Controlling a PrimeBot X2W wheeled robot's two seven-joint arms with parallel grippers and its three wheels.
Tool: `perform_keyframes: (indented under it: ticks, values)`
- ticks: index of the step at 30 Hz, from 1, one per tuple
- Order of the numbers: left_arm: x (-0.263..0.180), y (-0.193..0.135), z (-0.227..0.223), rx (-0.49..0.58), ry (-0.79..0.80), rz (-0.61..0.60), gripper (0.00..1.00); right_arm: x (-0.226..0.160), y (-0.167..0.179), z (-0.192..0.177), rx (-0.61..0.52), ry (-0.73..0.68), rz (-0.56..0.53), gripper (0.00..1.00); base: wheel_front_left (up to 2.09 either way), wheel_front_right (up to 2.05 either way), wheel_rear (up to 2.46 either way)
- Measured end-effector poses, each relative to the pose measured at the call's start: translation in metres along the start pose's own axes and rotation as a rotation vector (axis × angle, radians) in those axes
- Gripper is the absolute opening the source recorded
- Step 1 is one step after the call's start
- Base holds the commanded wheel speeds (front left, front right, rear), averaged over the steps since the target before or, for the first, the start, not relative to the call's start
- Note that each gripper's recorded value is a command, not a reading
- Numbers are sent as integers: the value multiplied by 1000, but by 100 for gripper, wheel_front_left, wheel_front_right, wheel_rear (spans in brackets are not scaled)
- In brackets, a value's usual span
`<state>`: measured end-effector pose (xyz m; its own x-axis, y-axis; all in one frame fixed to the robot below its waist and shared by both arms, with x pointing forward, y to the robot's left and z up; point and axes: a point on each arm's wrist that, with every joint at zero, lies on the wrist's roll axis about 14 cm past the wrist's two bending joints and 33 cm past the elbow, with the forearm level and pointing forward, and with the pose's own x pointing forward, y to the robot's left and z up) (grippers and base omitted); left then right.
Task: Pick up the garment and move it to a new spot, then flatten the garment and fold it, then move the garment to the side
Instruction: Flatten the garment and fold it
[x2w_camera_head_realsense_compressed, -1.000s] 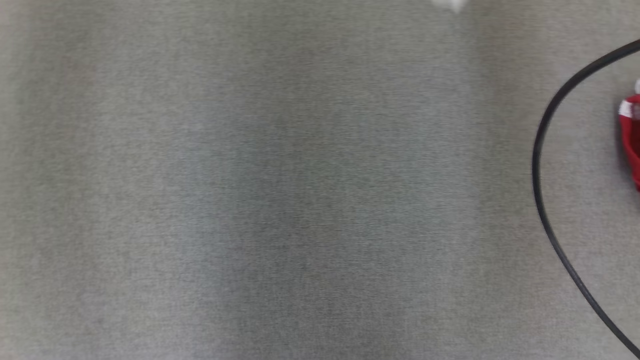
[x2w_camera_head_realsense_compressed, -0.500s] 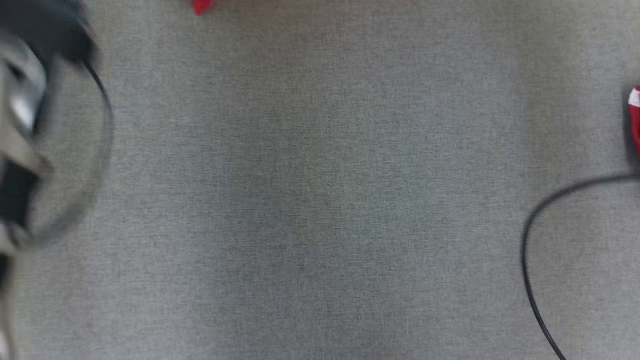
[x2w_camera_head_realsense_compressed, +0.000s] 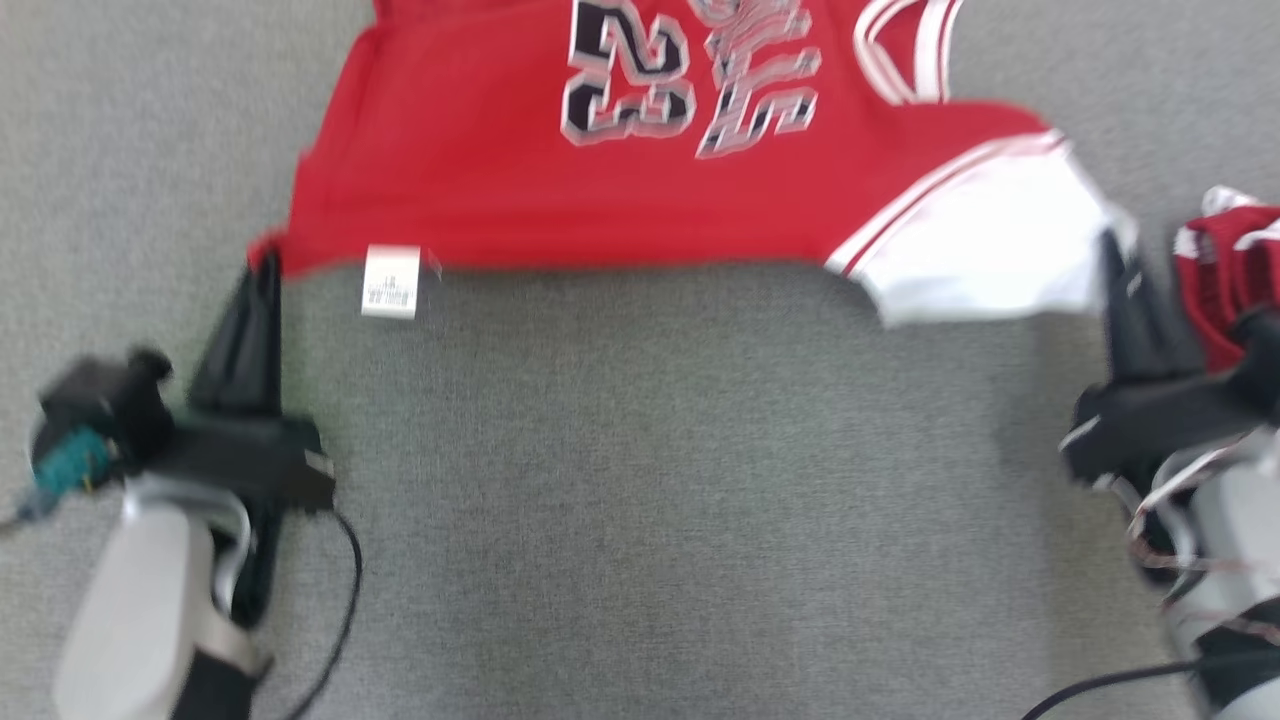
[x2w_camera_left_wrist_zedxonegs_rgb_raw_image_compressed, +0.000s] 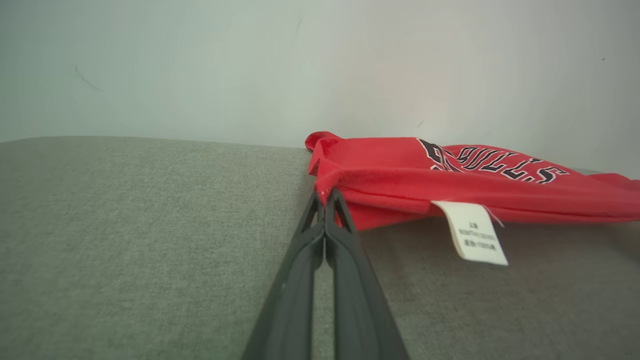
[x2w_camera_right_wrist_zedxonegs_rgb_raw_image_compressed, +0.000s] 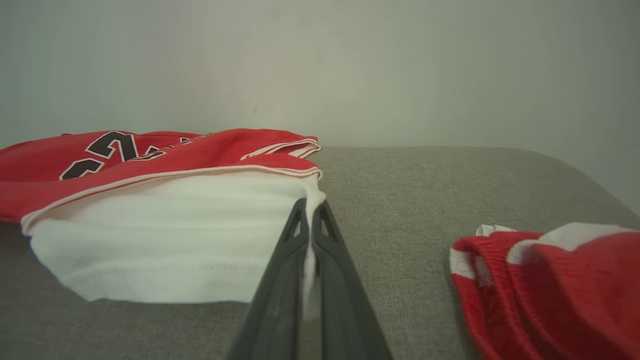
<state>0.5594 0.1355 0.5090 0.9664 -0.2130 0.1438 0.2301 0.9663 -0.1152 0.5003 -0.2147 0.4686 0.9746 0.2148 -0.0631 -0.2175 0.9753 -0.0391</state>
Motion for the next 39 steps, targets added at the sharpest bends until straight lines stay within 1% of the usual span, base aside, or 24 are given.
perform_keyframes:
  ticks: [8, 9, 13, 17, 25, 31, 33, 39]
  values:
    - [-58, 3, -30, -66, 115, 95, 0, -49, 16, -21, 69, 70, -32, 0, 0, 0, 0]
    - [-58, 3, -30, -66, 115, 95, 0, -49, 16, -21, 69, 70, -32, 0, 0, 0, 0]
    - [-82, -5, -33, -84, 145, 103, 0, -76, 18, -32, 95, 107, -58, 0, 0, 0, 0]
    - [-104, -4, -36, -108, 168, 133, 0, -99, 23, -38, 125, 123, -78, 0, 0, 0, 0]
    - [-152, -4, -43, -114, 221, 169, 0, -142, 36, -53, 165, 161, -95, 0, 0, 0, 0]
    - [-176, -3, -44, -115, 235, 188, 0, -169, 50, -69, 197, 201, -92, 0, 0, 0, 0]
    - [-183, -3, -45, -131, 240, 195, 0, -177, 56, -74, 206, 216, -84, 0, 0, 0, 0]
    - [-199, -3, -48, -137, 255, 205, 0, -191, 68, -83, 213, 240, -62, 0, 0, 0, 0]
